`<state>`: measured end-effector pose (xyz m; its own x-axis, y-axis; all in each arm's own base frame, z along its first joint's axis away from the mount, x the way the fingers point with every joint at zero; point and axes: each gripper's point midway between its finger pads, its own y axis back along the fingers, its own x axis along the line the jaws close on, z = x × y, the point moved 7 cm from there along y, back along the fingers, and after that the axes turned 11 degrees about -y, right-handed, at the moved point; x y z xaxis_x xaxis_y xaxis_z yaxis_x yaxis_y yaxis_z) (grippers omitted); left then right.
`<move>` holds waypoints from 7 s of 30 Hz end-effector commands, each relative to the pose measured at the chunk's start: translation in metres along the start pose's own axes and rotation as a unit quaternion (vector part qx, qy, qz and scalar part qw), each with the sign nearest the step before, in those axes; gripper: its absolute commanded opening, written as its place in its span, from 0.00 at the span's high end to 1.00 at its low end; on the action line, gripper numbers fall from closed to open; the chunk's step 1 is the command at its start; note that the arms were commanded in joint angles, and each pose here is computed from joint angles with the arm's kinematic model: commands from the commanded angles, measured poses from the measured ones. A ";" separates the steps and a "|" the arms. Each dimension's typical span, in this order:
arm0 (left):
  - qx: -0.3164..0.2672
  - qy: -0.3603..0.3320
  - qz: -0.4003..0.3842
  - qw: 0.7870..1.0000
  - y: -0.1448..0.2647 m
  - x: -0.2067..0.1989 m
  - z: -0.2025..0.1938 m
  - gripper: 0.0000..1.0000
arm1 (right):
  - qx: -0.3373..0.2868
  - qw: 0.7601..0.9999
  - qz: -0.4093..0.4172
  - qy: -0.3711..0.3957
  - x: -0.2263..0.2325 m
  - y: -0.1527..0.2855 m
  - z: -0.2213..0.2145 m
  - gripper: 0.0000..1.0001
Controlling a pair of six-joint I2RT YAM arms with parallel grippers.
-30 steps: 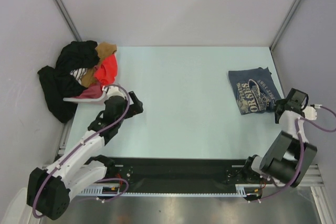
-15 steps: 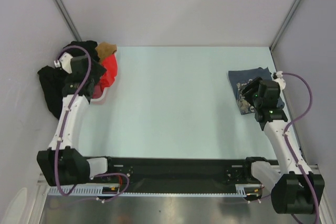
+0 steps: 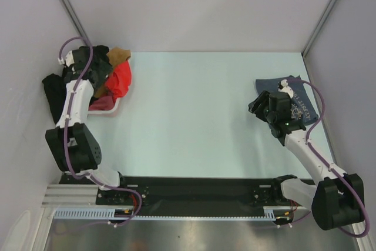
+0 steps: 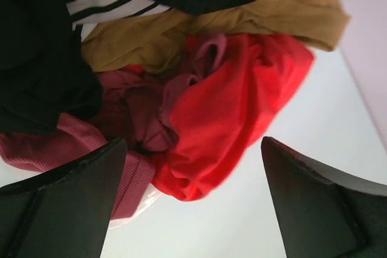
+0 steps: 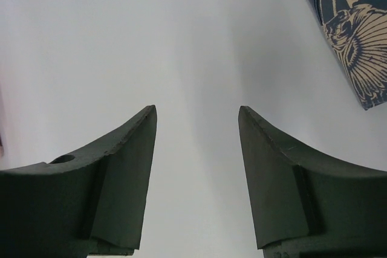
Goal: Fold and stack the tank tops
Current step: Grab the tank top from the pile, then move the tank top to the center of the board, then flatten the tank top out
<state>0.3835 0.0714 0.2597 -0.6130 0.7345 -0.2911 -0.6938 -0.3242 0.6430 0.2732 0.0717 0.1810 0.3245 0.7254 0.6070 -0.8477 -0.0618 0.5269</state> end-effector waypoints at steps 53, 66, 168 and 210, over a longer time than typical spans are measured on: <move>-0.376 0.117 -0.137 0.909 0.322 0.029 0.100 1.00 | 0.015 1.000 -0.012 0.003 -0.005 -0.020 -0.010 0.41; -0.381 0.088 -0.410 0.824 0.395 -0.003 0.076 1.00 | 0.022 1.000 -0.012 0.005 -0.005 -0.024 -0.012 0.42; -0.131 -0.102 -0.155 0.974 0.218 0.051 -0.104 0.00 | 0.274 0.810 0.290 0.430 0.239 -0.113 -0.285 0.80; 0.123 -0.218 -0.275 0.928 0.132 -0.010 -0.269 0.04 | 0.198 0.949 0.054 0.240 0.023 0.031 -0.112 0.56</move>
<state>0.1957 -0.1311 0.1563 0.0404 0.9438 -0.3280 -0.7011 0.2606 0.6637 0.2062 0.1502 0.1376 -0.0203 0.9014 0.4325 -0.6132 -0.3529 0.7067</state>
